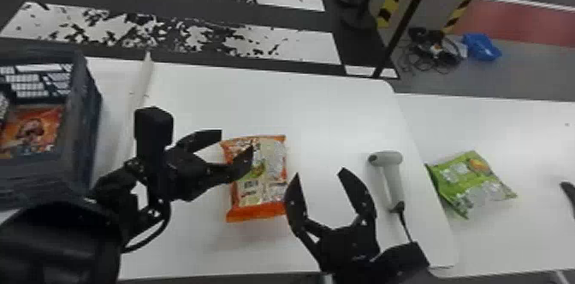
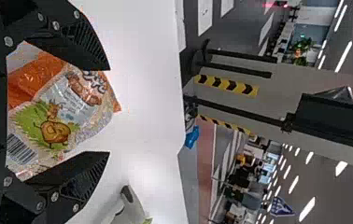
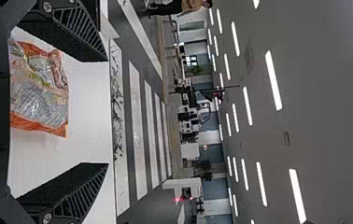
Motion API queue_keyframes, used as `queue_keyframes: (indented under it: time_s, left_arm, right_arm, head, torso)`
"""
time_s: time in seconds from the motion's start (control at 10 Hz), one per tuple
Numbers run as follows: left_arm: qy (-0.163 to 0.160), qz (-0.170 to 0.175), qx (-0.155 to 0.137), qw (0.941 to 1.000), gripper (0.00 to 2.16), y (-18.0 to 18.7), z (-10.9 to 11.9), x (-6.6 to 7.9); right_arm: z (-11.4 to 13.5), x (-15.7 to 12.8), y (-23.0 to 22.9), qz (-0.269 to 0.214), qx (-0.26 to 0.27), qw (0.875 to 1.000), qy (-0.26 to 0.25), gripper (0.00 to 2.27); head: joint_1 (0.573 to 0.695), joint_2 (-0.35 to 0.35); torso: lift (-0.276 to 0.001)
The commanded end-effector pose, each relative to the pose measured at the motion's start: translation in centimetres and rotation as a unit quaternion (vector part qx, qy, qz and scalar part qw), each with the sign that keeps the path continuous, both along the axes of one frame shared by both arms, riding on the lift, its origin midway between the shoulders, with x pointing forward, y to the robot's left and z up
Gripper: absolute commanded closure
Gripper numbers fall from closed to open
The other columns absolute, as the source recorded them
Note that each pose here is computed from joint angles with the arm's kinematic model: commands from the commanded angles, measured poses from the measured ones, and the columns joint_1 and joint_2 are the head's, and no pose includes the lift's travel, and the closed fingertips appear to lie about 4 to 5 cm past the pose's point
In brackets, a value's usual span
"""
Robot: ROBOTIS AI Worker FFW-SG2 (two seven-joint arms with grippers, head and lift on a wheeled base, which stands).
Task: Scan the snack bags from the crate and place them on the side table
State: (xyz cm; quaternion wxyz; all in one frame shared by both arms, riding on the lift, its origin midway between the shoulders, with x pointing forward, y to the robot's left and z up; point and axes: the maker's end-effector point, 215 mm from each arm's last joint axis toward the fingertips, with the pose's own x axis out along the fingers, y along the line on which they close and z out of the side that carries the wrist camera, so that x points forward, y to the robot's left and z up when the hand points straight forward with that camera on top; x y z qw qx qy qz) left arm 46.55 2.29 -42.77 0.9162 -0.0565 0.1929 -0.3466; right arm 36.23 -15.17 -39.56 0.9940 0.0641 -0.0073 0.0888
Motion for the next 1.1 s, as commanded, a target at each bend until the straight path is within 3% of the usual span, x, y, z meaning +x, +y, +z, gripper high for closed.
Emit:
queue_keyframes:
  time_s: [0.0,0.1,0.3,0.4,0.7,0.8,0.9,1.0]
  left_arm:
    - [-0.046,0.030,-0.004,0.9985,0.02,2.3,2.8,0.1]
    - [-0.080,0.056,0.000,0.9952,0.02,4.4,4.7,0.2]
    - [-0.116,0.100,0.005,0.9882,0.02,8.4,7.1,-0.3]
    - [-0.142,0.128,0.007,0.9815,0.02,10.5,8.4,-0.6]
    - [-0.183,0.209,0.025,0.9604,0.03,16.6,9.6,-1.1]
    - [-0.190,0.229,0.031,0.9541,0.03,18.3,9.6,-1.9]
    - [-0.184,0.248,0.035,0.9505,0.03,20.0,9.0,-2.5]
    - [-0.180,0.257,0.038,0.9489,0.03,21.1,8.5,-3.1]
  right_arm:
    - [0.1,0.0,0.0,0.000,0.000,1.000,-0.001,0.08]
    - [0.1,0.0,0.0,0.000,0.000,1.000,-0.001,0.08]
    - [0.1,0.0,0.0,0.000,0.000,1.000,-0.002,0.08]
    - [0.2,0.1,0.0,-0.001,0.001,1.000,-0.003,0.08]
    - [0.7,0.5,0.4,0.003,0.005,1.000,-0.009,0.12]
    - [0.7,0.6,0.7,0.008,0.004,1.000,-0.009,0.27]
    - [0.5,0.7,1.5,0.025,0.000,1.000,-0.006,0.57]
    - [0.3,0.9,2.4,0.040,-0.004,0.999,-0.002,1.09]
  head:
    - [0.695,-0.175]
    - [0.695,-0.166]
    - [0.695,-0.110]
    - [0.695,-0.094]
    - [0.695,0.006]
    - [0.695,0.040]
    - [0.695,0.069]
    - [0.695,0.087]
  torso:
    - [-0.081]
    - [-0.081]
    - [-0.081]
    - [-0.081]
    - [-0.081]
    - [-0.081]
    - [-0.081]
    - [-0.081]
